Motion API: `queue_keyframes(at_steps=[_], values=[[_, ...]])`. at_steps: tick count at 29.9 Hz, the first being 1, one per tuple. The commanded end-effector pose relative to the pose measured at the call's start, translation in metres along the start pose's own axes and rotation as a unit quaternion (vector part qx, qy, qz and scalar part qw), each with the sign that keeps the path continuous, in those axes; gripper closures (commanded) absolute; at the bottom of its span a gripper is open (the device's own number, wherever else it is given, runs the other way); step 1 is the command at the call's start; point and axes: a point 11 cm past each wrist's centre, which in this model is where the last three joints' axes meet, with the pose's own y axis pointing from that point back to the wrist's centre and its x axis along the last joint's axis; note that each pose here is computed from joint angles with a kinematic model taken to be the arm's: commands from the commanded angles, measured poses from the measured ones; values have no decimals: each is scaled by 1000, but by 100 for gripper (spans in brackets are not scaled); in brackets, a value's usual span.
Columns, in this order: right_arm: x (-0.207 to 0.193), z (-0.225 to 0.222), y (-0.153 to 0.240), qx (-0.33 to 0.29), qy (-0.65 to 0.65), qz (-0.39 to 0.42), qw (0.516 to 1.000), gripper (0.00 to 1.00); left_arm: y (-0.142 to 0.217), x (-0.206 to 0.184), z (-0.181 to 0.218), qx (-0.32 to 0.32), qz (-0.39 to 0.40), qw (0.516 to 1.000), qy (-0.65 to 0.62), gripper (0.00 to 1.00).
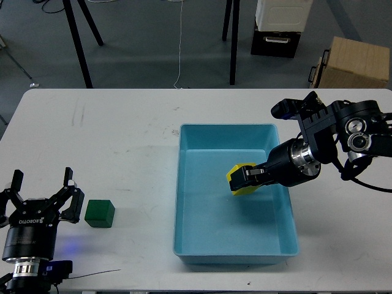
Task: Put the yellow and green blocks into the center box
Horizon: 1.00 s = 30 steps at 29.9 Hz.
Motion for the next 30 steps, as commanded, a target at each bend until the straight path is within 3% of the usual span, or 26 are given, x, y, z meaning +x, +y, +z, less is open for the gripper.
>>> queue_keyframes(at_steps=[1,11,15,19,21,25,30], values=[[3,3,1,-2,-7,5,1000,0,-2,-1,0,1,-2,1000,-1,0],[57,25,66,11,-63,113,992,0,-5,8,3,1,7,1000,-6,0],[88,31,110,64,-143,172,972,0,-20,9,3,3,-3,1000,-7,0],[116,29,162,161,-237,222,932,0,-27,4,2,4,-14,1000,-6,0],[129,37,184,218,-304,237,897,0,-31,1,1,5,-20,1000,-5,0],[154,69,222,371,-468,243,765,0,-31,1,2,4,-21,1000,-6,0],[160,117,231,487,-575,237,613,0,-31,2,-1,4,-20,1000,-2,0]])
